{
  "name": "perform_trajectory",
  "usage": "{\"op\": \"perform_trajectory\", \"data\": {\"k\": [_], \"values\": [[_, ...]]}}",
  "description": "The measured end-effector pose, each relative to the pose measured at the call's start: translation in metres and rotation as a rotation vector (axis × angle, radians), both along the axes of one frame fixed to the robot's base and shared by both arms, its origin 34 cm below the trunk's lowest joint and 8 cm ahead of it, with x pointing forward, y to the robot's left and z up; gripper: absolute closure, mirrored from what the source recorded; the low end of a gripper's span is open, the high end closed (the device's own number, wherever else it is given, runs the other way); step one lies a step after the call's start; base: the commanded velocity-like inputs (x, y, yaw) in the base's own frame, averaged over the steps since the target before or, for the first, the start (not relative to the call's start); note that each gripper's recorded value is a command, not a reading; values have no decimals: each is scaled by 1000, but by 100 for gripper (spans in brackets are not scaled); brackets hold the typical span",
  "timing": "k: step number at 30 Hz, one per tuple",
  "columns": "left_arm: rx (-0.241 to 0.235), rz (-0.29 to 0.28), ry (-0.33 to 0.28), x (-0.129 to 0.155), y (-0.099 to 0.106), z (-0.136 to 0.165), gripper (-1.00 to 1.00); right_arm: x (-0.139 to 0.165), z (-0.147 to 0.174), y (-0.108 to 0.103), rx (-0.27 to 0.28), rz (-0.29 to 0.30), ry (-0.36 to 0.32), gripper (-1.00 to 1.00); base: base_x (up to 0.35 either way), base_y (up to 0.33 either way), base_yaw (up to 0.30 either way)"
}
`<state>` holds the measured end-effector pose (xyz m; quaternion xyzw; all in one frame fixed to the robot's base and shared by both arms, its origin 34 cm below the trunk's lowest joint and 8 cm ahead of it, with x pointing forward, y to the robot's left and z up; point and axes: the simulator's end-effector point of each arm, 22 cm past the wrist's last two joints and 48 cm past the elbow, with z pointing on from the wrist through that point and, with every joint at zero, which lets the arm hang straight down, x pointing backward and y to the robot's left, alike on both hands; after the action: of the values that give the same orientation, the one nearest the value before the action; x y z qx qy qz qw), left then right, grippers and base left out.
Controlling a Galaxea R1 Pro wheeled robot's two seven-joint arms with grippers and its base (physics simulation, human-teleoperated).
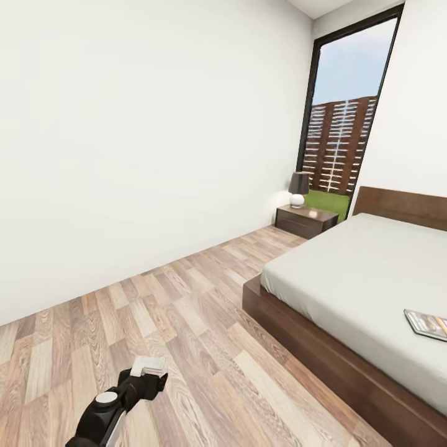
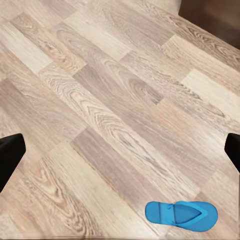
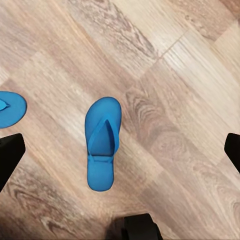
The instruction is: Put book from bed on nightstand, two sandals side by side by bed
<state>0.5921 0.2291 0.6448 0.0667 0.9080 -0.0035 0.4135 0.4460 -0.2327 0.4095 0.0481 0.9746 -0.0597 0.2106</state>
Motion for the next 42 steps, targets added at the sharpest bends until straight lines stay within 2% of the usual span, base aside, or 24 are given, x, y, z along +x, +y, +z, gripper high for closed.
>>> {"op": "perform_trajectory", "data": {"k": [8, 15, 16, 21, 31, 42], "values": [[-10, 14, 11, 21, -5, 50, -100, -2, -16, 0, -1, 0, -1, -100, 0, 0, 0], [-26, 11, -78, 67, -15, 111, -100, -3, -29, 0, -1, 2, -2, -100, 0, 0, 0], [-26, 11, -78, 67, -15, 110, -100, -4, -32, 0, -1, 2, -2, -100, 0, 0, 0], [-24, 8, -130, 86, -16, 139, -100, -4, -37, 0, -2, 4, -4, -100, 0, 0, 0], [-16, 14, -174, 95, -14, 131, -100, 2, -54, 0, -5, 9, -4, -100, 0, 0, 0], [-17, 13, -146, 101, -15, 69, -100, 12, -70, -1, -8, 14, -9, -100, 0, 0, 0]]}}
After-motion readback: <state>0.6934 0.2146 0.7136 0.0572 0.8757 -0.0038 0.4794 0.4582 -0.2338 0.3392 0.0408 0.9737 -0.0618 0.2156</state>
